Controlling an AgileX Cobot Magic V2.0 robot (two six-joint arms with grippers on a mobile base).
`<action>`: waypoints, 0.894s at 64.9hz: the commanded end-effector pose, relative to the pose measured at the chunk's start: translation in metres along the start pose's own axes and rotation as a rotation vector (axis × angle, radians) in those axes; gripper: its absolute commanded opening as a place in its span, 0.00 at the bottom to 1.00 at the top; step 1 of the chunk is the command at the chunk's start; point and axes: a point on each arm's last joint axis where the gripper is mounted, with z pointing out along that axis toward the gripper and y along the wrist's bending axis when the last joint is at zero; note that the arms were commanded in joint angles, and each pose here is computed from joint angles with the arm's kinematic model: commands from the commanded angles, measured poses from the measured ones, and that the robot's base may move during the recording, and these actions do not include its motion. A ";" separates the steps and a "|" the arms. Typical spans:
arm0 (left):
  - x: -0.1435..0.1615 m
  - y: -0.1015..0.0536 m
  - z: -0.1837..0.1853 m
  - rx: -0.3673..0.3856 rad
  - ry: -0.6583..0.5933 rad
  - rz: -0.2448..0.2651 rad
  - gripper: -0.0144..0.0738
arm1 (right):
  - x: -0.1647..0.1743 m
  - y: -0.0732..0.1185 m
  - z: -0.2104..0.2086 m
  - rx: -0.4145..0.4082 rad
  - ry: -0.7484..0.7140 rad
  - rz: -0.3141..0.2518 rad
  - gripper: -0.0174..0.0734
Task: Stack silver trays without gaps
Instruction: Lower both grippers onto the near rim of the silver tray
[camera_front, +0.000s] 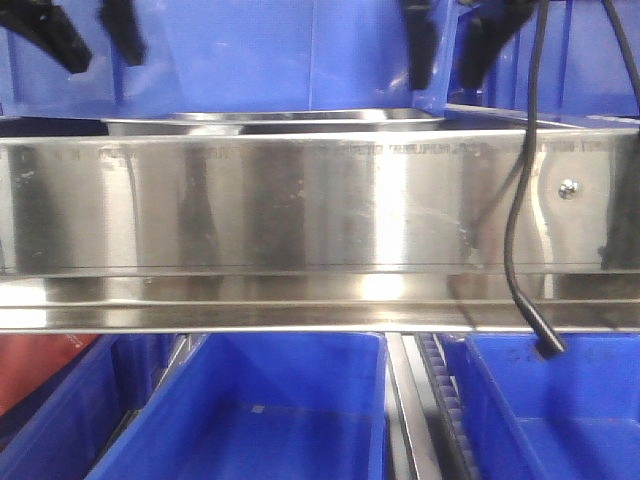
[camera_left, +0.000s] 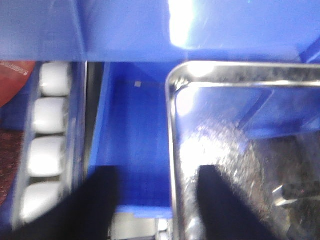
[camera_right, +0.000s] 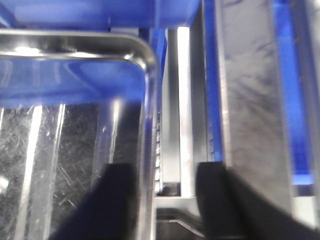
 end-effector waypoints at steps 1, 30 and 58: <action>-0.003 -0.004 0.006 0.014 -0.020 -0.012 0.53 | -0.004 0.003 0.001 -0.028 -0.024 0.005 0.45; 0.006 -0.006 0.043 -0.003 0.072 -0.012 0.50 | -0.005 0.008 0.019 -0.021 -0.009 -0.001 0.45; 0.005 -0.007 0.045 0.001 0.052 -0.007 0.50 | -0.004 0.009 0.040 0.001 0.038 0.028 0.45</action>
